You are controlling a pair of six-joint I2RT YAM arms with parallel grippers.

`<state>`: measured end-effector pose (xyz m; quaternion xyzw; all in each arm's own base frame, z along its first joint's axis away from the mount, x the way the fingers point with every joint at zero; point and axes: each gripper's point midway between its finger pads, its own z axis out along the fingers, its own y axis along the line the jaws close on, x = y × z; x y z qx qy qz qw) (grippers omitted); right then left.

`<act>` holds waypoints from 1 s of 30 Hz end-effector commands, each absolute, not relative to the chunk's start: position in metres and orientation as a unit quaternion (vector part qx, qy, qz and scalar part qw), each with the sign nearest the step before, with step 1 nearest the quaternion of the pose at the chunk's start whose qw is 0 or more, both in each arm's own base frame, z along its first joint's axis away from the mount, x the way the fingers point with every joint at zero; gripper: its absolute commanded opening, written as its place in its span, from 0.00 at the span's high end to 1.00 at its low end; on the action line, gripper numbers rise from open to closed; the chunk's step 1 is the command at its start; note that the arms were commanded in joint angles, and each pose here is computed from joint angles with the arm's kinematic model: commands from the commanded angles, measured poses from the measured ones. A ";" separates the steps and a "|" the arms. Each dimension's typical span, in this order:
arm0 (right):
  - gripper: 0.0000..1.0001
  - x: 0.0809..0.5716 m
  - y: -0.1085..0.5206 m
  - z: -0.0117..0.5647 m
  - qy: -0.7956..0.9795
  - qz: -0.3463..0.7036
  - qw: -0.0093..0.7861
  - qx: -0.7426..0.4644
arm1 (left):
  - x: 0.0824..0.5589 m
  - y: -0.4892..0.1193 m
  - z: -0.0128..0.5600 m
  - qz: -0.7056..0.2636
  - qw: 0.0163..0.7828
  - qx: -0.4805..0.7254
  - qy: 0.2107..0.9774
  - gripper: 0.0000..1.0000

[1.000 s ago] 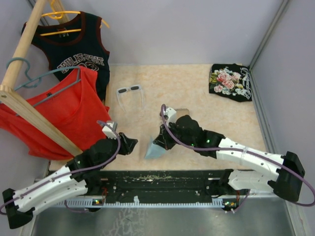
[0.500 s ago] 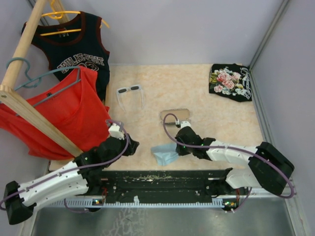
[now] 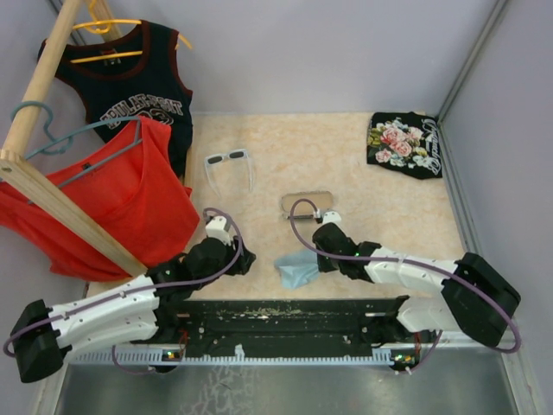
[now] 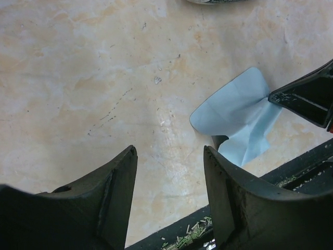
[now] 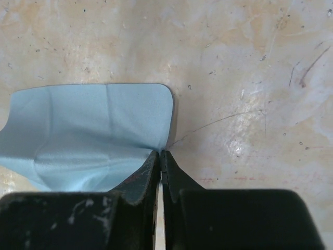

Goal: Organize the sunglasses
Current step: Adjust the glasses cleaning cloth at the center of the board, then fold the glasses cleaning cloth at the center of the board.

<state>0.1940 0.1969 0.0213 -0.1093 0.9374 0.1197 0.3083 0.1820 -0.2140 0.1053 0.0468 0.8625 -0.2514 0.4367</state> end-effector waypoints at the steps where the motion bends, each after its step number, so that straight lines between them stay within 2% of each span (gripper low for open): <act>1: 0.92 0.205 0.200 0.044 0.927 0.131 0.339 -0.091 | 0.184 -0.226 0.109 -0.269 0.433 0.047 0.859 0.39; 6: 0.84 0.200 0.192 0.050 0.927 0.138 0.338 -0.082 | 0.187 -0.233 0.107 -0.269 0.428 0.051 0.861 0.38; 14: 0.58 0.205 0.185 0.081 0.908 0.158 0.384 -0.064 | 0.195 -0.235 0.107 -0.274 0.419 0.050 0.865 0.35; 19: 0.57 0.217 0.187 0.095 0.890 0.184 0.416 -0.046 | 0.193 -0.239 0.098 -0.273 0.402 0.062 0.872 0.36; 23: 0.61 0.226 0.186 0.087 0.896 0.178 0.405 -0.035 | 0.187 -0.249 0.090 -0.292 0.380 0.069 0.875 0.39; 30: 0.60 0.228 0.208 0.073 0.910 0.191 0.359 -0.085 | 0.179 -0.266 0.067 -0.307 0.334 0.084 0.887 0.40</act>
